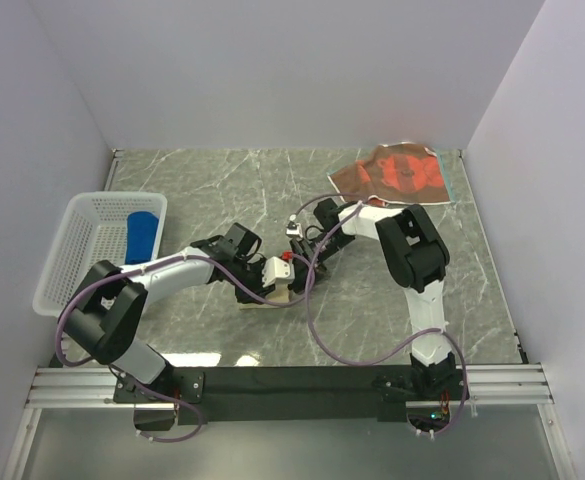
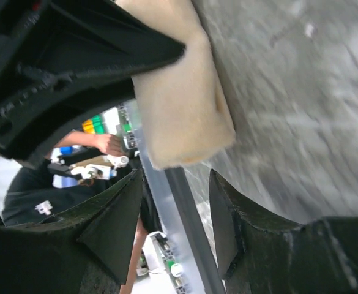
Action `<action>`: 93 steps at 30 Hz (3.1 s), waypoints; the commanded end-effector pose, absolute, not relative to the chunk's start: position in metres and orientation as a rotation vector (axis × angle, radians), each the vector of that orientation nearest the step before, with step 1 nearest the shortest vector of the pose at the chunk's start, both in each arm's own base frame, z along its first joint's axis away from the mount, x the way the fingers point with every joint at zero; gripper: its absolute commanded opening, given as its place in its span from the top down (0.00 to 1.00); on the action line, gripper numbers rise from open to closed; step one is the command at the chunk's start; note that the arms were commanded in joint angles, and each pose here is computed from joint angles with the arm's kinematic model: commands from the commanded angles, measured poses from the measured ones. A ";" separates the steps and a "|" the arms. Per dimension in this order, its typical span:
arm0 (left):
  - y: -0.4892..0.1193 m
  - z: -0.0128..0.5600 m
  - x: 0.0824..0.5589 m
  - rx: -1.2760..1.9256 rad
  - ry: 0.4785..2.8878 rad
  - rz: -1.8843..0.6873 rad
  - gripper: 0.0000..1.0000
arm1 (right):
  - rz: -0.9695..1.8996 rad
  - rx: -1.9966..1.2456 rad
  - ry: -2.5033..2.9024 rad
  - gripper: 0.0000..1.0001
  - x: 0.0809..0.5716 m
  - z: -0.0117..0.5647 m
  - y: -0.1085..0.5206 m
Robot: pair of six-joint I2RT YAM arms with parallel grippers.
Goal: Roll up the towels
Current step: Roll the towel, then place the rolled towel into the container
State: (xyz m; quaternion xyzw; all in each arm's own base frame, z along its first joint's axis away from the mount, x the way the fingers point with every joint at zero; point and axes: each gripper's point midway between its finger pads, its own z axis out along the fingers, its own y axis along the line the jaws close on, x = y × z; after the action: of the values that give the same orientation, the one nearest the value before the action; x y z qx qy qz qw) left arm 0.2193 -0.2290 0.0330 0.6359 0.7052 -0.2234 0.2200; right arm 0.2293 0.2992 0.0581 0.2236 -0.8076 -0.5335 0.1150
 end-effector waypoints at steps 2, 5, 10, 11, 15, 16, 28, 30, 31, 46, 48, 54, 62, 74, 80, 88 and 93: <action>-0.191 -0.003 0.192 1.772 2.190 -0.579 0.66 | -1.641 0.654 -2.317 0.46 0.233 0.064 0.321; -0.192 -0.002 0.193 1.750 2.183 -0.578 0.61 | -1.604 0.678 -2.313 0.49 0.227 0.055 0.327; -0.192 0.004 0.196 1.737 2.153 -0.552 0.49 | -1.581 0.619 -2.296 0.80 0.229 0.045 0.333; -0.192 0.005 0.197 1.733 2.146 -0.545 0.46 | -1.578 0.608 -2.293 0.88 0.229 0.045 0.333; -0.195 0.019 0.206 1.720 2.055 -0.468 0.38 | -1.576 0.576 -2.283 1.00 0.228 0.041 0.333; -0.194 0.019 0.205 1.727 2.044 -0.432 0.37 | -1.575 0.557 -2.274 1.00 0.227 0.041 0.332; -0.207 0.027 0.204 1.754 1.874 -0.270 0.31 | -1.588 0.517 -2.232 1.00 0.228 0.040 0.332; -0.210 0.020 0.205 1.759 1.888 -0.279 0.31 | -1.586 0.514 -2.226 1.00 0.227 0.039 0.332; -0.212 0.019 0.207 1.761 1.888 -0.279 0.31 | -1.588 0.517 -2.227 1.00 0.228 0.039 0.332; -0.191 0.007 0.189 1.673 2.202 -0.536 0.99 | -1.629 0.607 -2.451 0.31 0.287 0.077 0.269; -0.196 0.031 0.209 1.555 2.214 -0.555 0.99 | -1.610 0.625 -2.515 0.20 0.293 0.089 0.250; -0.177 0.128 0.292 1.089 2.235 -0.539 0.99 | -1.551 0.628 -2.715 0.09 0.307 0.114 0.189; -0.027 0.213 0.376 0.413 2.232 -0.225 1.00 | -1.358 0.657 -2.972 0.09 0.320 0.137 0.135; 0.186 0.162 0.399 -0.203 2.448 0.283 1.00 | -1.214 0.621 -3.076 0.08 0.333 0.158 0.119; 0.202 0.110 0.401 -0.220 2.504 0.291 1.00 | -1.238 0.546 -3.029 0.08 0.335 0.151 0.122; 0.196 0.053 0.403 -0.192 2.584 0.180 1.00 | -1.203 0.497 -3.020 0.08 0.333 0.141 0.120; 0.184 0.042 0.412 -0.156 2.594 0.069 0.99 | -1.177 0.488 -3.030 0.08 0.333 0.139 0.118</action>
State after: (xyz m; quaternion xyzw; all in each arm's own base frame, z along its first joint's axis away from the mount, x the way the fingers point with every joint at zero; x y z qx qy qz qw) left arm 0.3940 0.1885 0.0360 -0.0766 0.9671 0.0509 0.2373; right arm 0.3325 0.1207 0.1363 0.1540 -0.9157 -0.3642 -0.0720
